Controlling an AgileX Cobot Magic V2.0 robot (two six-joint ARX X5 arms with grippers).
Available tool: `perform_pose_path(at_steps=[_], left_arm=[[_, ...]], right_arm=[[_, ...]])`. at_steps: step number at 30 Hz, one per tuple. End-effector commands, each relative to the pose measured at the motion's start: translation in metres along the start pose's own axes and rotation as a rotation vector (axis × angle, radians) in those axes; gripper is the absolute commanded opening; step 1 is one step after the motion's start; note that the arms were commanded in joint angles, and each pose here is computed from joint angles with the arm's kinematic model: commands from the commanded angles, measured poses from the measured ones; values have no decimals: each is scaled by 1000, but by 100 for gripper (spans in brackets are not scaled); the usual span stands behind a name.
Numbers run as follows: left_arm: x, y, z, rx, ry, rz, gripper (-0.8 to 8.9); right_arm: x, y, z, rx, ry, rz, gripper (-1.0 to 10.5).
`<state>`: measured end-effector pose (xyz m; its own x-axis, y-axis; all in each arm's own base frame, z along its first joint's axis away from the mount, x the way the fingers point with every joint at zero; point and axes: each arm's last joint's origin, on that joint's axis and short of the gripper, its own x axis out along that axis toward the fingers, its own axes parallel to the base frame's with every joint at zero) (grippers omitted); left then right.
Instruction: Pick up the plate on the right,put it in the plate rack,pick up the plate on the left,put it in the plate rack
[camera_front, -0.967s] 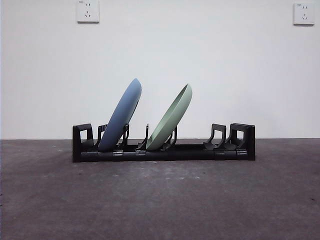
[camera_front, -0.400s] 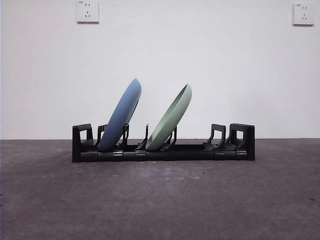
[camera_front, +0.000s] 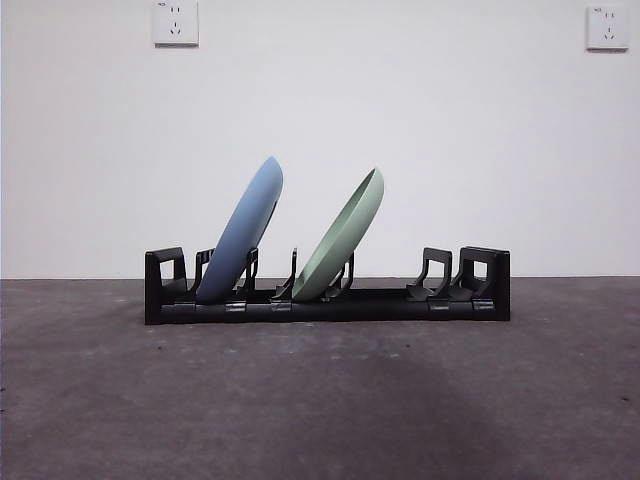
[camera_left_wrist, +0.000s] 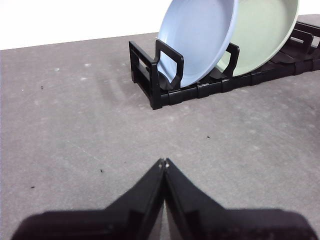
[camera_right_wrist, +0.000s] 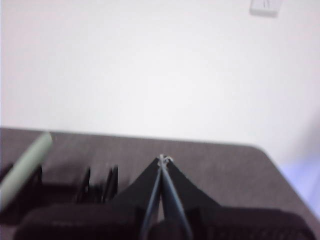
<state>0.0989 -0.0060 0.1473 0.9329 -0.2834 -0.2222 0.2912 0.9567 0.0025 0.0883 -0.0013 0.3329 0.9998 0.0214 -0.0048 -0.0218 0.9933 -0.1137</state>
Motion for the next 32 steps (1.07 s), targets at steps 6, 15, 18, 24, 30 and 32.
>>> perform_pose_path(at_steps=[6, 15, 18, 24, 30, 32], left_arm=[[1, 0, -3, -9, 8, 1, -3], [1, 0, -3, -9, 8, 1, -4], [1, 0, -3, -9, 8, 1, -3], [1, 0, -3, -9, 8, 1, -3], [1, 0, -3, -9, 8, 1, -3], [1, 0, -3, -9, 8, 1, -3]], right_arm=[[9, 11, -101, 65, 30, -2, 2], [10, 17, -160, 68, 91, 0, 1], [10, 19, -169, 68, 97, 1, 1], [8, 20, -181, 76, 163, -8, 1], [8, 20, -181, 76, 168, -8, 1], [8, 20, -181, 76, 168, -8, 1]])
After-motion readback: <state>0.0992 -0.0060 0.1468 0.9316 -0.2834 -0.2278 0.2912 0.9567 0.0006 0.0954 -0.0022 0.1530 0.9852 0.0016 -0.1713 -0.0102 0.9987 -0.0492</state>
